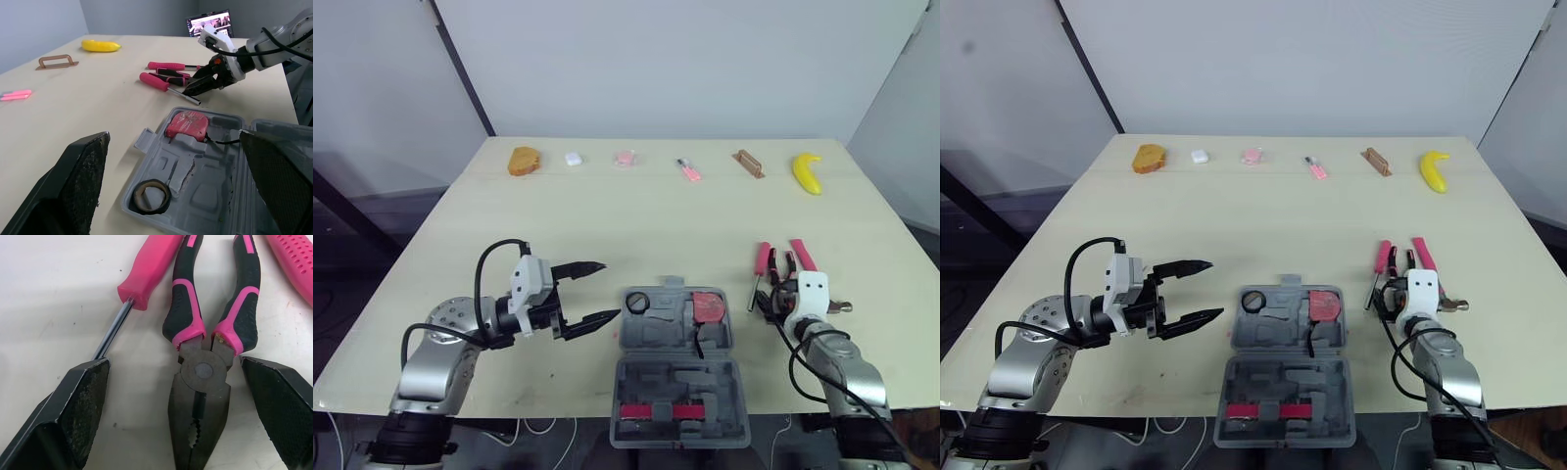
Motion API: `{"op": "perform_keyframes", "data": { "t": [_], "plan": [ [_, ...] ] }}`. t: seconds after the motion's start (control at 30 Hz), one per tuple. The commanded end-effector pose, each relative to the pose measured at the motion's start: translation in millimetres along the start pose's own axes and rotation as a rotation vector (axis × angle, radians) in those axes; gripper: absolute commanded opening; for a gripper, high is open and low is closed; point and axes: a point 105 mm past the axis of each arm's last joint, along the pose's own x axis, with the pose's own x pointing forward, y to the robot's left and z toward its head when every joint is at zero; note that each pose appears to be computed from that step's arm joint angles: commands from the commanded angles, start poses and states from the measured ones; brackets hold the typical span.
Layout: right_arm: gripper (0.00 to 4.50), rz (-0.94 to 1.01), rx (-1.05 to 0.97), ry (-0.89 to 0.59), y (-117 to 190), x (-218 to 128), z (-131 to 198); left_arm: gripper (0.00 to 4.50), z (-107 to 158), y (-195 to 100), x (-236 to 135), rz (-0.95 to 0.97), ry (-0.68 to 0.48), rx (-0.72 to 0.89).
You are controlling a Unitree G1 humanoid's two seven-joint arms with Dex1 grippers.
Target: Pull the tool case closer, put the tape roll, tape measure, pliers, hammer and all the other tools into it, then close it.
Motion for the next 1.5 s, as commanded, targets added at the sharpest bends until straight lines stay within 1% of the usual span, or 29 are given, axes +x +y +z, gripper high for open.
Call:
{"op": "perform_keyframes", "data": {
  "t": [0.03,0.07,0.13,0.17,0.2,0.23,0.27,0.43,0.6,0.7,0.83,0.9,1.03,1.1,1.2,1.33,1.5],
  "plan": [
    [3.73,-0.022,0.019,-0.028,-2,-1,8,4.5,18,-4,6,-0.031,-0.046,0.045],
    [3.19,-0.03,0.014,-0.03,-2,-1,8,4.5,19,-4,6,-0.032,-0.049,0.043],
    [2.49,-0.039,0.004,-0.032,-3,0,8,4.5,20,-5,7,-0.036,-0.053,0.04],
    [1.99,-0.04,-0.004,-0.032,-4,0,9,4.5,21,-5,8,-0.037,-0.056,0.038],
    [1.62,-0.041,-0.014,-0.033,-4,0,8,4.5,21,-5,8,-0.038,-0.059,0.036],
    [1.02,-0.041,-0.021,-0.033,-4,0,8,4.5,21,-5,8,-0.038,-0.06,0.035],
    [0.94,-0.041,-0.026,-0.033,-4,0,8,4.5,21,-5,8,-0.039,-0.06,0.034],
    [0.94,-0.052,-0.044,-0.057,-5,-3,15,4.5,22,-7,9,-0.05,-0.063,0.031],
    [0.94,-0.077,-0.041,-0.107,-9,-10,32,4.5,24,-6,11,-0.056,-0.07,0.031],
    [0.94,-0.054,-0.055,-0.146,-10,-19,46,4.5,26,-8,12,-0.066,-0.076,0.029],
    [0.94,-0.014,-0.08,-0.165,-8,-28,55,4.5,27,-8,12,-0.073,-0.078,0.027],
    [0.94,0.055,-0.096,-0.181,-3,-35,62,4.5,27,-8,12,-0.081,-0.081,0.025],
    [0.94,0.316,-0.195,-0.193,20,-55,76,4.5,29,-10,11,-0.117,-0.074,0.025],
    [0.94,0.439,-0.247,-0.174,29,-65,78,4.5,29,-10,9,-0.138,-0.064,0.03],
    [0.94,0.617,-0.367,-0.119,45,-78,75,4.5,28,-9,5,-0.167,-0.046,0.04],
    [0.94,0.801,-0.516,-0.038,67,-91,66,4.5,25,-9,-4,-0.202,-0.013,0.05],
    [0.94,0.979,-0.706,0.038,92,-100,54,4.5,16,-10,-22,-0.244,0.045,0.044]
  ]
}}
